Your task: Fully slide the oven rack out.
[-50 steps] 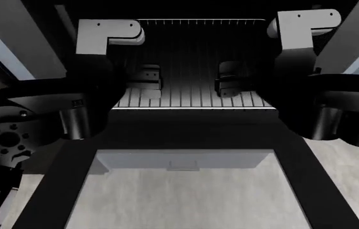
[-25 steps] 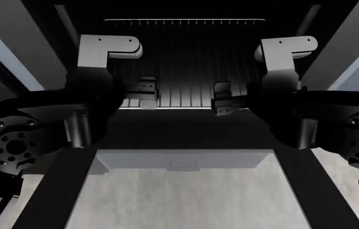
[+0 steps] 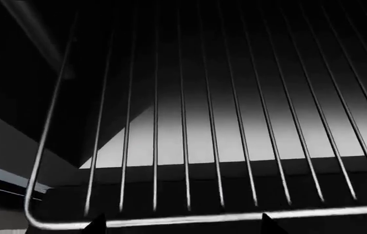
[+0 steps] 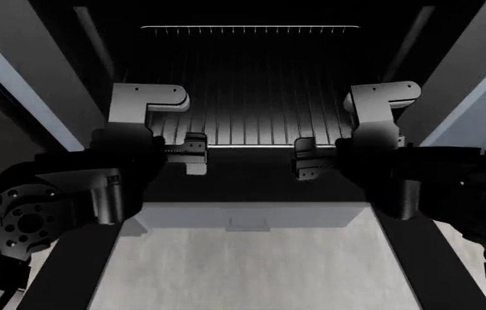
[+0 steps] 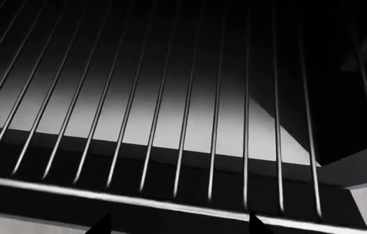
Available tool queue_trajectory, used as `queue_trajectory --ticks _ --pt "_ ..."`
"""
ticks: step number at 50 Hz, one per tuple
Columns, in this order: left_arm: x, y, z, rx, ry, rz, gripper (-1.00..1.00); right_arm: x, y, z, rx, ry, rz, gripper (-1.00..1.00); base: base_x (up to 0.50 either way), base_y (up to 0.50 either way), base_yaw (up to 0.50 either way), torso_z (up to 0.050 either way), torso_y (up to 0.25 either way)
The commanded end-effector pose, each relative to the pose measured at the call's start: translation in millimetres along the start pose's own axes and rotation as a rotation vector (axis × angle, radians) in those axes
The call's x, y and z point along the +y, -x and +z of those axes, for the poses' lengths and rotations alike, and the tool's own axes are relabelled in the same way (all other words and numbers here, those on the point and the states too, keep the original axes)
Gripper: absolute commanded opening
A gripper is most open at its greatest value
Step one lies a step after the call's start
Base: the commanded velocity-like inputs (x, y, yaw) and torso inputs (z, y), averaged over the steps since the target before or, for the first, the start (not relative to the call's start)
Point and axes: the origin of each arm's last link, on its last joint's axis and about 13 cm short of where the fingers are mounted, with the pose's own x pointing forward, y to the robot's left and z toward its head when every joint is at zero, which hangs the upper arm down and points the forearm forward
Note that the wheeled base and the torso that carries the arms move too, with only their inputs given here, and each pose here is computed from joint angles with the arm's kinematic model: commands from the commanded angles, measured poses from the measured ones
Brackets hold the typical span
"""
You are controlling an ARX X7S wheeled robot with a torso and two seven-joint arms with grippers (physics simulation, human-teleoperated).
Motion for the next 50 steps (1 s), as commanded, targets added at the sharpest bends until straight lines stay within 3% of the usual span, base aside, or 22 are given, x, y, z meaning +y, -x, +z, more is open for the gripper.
queue_trajectory --ticks 1,15,31,39,50 --pt "4.8 -1 -14 0.041 0.0 0.015 1.0 -3.1 1 -14 0.048 0.002 -0.006 1.0 0.0 0.0 0.0 0.0 0.0" --pt "9.1 0 -1 -0.019 0.02 0.03 1.0 -4.7 5 7 -0.044 0.0 -0.014 1.0 0.0 0.0 0.0 0.0 0.0" --pt "2.7 5 52 -0.12 0.023 -0.003 1.0 -1.8 22 61 -0.138 0.037 -0.017 1.0 0.0 0.0 0.0 0.0 0.0" --pt "0.0 -28 61 -0.111 0.003 0.015 1.0 2.5 -8 77 -0.149 0.049 -0.014 1.0 0.0 0.0 0.0 0.0 0.0" --pt "-1.8 -70 61 -0.049 0.001 0.021 1.0 7.6 -58 74 -0.105 0.041 0.003 1.0 0.0 0.0 0.0 0.0 0.0"
